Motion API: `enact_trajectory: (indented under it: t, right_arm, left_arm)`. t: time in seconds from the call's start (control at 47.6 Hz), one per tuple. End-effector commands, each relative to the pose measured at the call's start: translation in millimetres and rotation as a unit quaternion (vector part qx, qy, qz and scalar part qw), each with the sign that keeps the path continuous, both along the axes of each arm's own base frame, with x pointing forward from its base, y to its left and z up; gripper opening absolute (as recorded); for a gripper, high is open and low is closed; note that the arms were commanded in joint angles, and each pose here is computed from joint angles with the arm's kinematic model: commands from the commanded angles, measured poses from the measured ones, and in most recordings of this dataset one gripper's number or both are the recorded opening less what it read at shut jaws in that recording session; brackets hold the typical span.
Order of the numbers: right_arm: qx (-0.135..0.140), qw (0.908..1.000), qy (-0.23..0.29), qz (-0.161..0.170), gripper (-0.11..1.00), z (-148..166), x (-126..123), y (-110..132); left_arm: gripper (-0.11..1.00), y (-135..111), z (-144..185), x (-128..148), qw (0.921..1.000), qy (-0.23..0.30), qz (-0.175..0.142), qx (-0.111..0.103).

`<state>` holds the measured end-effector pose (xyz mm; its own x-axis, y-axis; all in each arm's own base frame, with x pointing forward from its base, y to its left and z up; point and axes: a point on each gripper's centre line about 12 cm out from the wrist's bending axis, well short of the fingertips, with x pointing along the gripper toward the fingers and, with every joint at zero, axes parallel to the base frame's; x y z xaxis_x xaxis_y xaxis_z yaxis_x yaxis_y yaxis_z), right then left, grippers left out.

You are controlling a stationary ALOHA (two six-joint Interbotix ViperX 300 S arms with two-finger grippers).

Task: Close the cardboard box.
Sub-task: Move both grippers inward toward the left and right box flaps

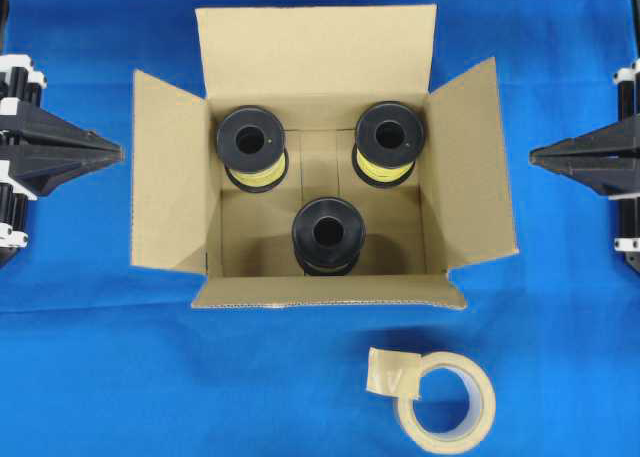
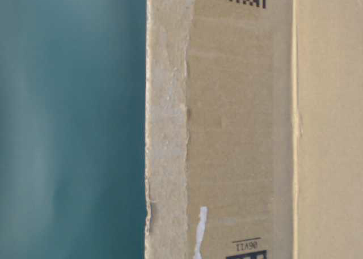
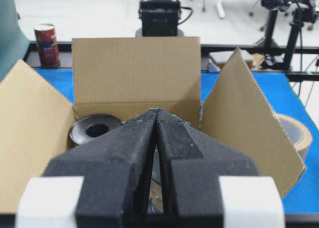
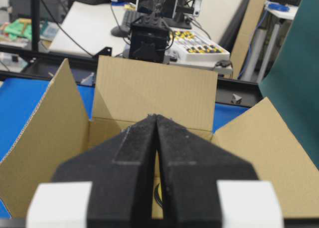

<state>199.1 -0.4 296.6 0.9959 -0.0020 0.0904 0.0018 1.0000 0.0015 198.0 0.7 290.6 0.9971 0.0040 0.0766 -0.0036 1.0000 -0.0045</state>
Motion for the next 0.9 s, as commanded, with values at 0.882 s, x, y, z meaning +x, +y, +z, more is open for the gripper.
enact_trajectory:
  t: [0.882]
  right_arm:
    - [0.082, 0.9452, 0.316, -0.015, 0.0, -79.6, -16.8, 1.1]
  left_arm:
    - [0.0, 0.3, -76.1, -26.0, 0.9598, 0.28, 0.003, -0.022]
